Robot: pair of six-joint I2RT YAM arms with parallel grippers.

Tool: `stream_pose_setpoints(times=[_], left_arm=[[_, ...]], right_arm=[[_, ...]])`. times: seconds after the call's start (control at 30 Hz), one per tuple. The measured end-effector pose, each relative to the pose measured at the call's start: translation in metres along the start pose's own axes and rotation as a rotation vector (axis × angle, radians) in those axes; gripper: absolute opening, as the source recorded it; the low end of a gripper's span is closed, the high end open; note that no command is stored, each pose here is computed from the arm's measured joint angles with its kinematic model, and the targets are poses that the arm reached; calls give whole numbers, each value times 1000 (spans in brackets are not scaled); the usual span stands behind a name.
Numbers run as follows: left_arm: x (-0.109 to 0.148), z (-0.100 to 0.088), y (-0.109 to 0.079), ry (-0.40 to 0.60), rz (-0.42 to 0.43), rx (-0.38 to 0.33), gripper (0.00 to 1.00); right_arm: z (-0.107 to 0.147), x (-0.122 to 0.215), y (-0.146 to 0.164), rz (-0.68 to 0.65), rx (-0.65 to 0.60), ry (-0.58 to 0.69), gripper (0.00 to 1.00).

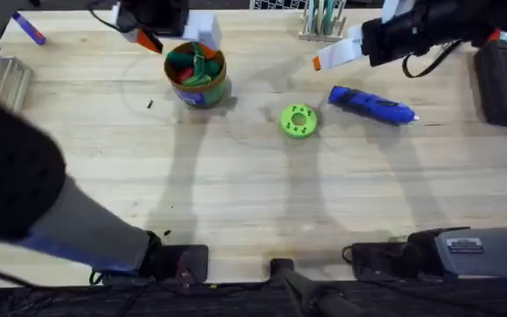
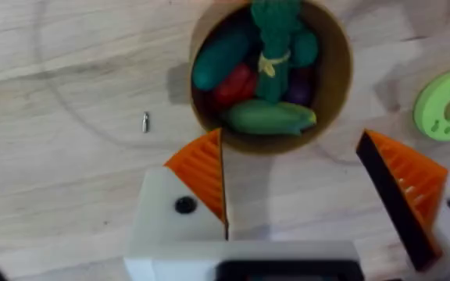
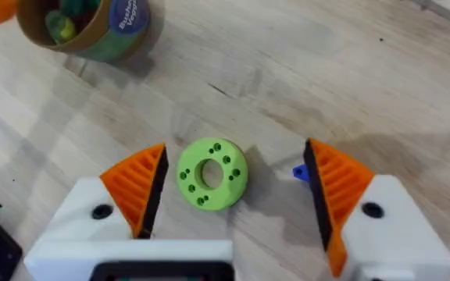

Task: Pick up the gripper from the table and insert it into the empty holder that is missing its gripper. Then pick up a screw, insert it into the mounting hole, and use the screwdriver to tighten it. Finally, clean up the table by picking up the vegetable and placing it into the bucket.

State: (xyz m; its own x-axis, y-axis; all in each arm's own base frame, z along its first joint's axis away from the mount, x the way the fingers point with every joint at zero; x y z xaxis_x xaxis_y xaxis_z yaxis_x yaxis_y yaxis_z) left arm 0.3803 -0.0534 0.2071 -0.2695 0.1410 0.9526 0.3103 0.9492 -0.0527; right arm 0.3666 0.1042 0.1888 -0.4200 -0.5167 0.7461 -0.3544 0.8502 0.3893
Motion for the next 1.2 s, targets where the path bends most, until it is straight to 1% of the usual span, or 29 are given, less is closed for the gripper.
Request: stream_pose_setpoints(times=[0.17, 0.27, 0.33, 0.4, 0.5, 0.6, 0.7, 0.77, 0.87, 0.97, 1.1, 1.2], left_arm=[[40, 14, -8, -46, -15, -13, 988], [65, 24, -13, -94, -29, -21, 989], [77, 35, -16, -120, -37, -22, 989], [84, 50, -19, -131, -47, -14, 987], [83, 78, -23, -119, -51, 3, 988], [76, 106, -27, -105, -50, 15, 987], [67, 126, -30, -97, -48, 28, 988], [61, 137, -31, -101, -48, 39, 988], [50, 148, -32, -109, -49, 50, 988], [39, 156, -32, -100, -47, 58, 988], [30, 158, -32, -94, -46, 61, 988], [30, 157, -32, -98, -47, 61, 987]], right_arm=[[8, 0, 0, -1, -18, 32, 991], [14, 1, 1, -2, -32, 58, 991], [16, 3, 2, 0, -36, 65, 990], [17, 11, 6, 1, -33, 60, 991], [18, 26, 12, 14, -24, 43, 991], [24, 40, 15, 45, -26, 44, 992], [32, 50, 17, 72, -33, 58, 992], [37, 57, 19, 83, -37, 68, 991], [50, 67, 21, 106, -46, 90, 991], [66, 70, 21, 123, -48, 96, 991], [90, 62, 16, 135, -77, 115, 990], [99, 56, 12, 139, -92, 119, 992]])
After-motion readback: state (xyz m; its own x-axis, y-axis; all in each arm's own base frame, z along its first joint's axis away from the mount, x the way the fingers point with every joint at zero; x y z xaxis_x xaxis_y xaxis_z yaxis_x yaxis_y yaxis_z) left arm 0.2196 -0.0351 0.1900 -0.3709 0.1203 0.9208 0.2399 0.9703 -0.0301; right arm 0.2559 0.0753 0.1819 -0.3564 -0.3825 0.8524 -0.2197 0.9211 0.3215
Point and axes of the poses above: each hand's point on the last joint's axis, 136 mm out from that joint toward the fingers, its own x axis back along the fingers, its own y axis along the line the jaws close on, z = x × y, the point moved 2 cm from there along x, back along the fingers, and after that the axes turned 9 degrees about -x, right-handed, at the moved point
